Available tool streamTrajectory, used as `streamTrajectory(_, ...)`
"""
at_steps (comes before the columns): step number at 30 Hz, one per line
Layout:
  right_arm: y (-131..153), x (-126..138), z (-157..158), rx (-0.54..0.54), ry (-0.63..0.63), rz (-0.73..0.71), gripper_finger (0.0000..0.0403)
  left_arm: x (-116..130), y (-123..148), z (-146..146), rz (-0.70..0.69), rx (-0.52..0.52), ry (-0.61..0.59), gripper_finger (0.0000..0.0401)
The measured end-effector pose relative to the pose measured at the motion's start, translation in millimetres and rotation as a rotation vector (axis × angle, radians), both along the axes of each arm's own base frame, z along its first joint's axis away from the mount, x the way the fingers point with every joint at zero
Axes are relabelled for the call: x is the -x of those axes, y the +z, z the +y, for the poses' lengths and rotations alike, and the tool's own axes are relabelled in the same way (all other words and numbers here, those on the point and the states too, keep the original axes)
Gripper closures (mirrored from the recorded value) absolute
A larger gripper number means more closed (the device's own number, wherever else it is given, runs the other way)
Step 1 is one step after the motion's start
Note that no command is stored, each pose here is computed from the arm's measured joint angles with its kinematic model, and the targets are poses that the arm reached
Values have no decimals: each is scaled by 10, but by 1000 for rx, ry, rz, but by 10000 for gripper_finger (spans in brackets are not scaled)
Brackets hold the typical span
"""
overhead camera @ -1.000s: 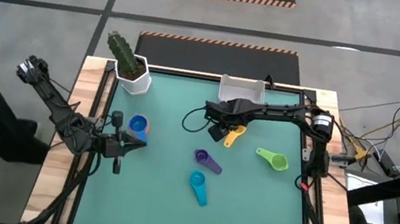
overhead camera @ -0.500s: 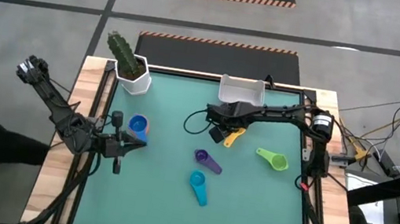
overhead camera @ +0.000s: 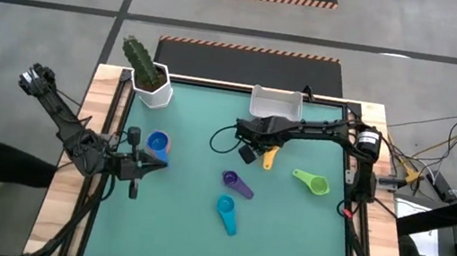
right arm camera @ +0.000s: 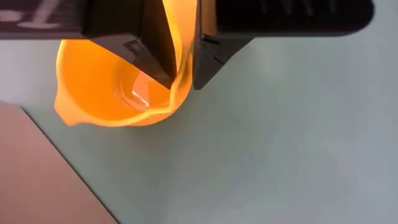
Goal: Nest measuring cups in basket
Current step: Stack the yellow measuring cup on top of the blue measuring cup
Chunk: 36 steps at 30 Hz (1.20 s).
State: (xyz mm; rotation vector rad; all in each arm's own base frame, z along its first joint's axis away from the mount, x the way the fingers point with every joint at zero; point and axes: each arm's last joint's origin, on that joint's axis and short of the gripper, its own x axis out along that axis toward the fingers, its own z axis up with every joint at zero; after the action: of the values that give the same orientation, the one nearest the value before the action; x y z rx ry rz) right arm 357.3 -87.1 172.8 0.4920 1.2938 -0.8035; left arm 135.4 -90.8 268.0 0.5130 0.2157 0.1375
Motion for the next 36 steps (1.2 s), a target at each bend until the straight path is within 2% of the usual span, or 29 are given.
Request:
streamTrajectory(7, 30, 5, 7, -14, 3, -13, 391, 0, 0, 0, 0, 0, 0, 401)
streamTrajectory(16, 139, 7, 31, -10, 9, -46, 393, 0, 2, 0, 0, -5, -1, 401)
streamTrajectory(25, 514, -255, 183, 28, 91, -201, 394, -1, 6, -1, -3, -6, -2, 401)
streamTrajectory(36, 819, -530, 405, 71, 208, -412, 394, -1, 8, -1, -3, -9, -2, 401)
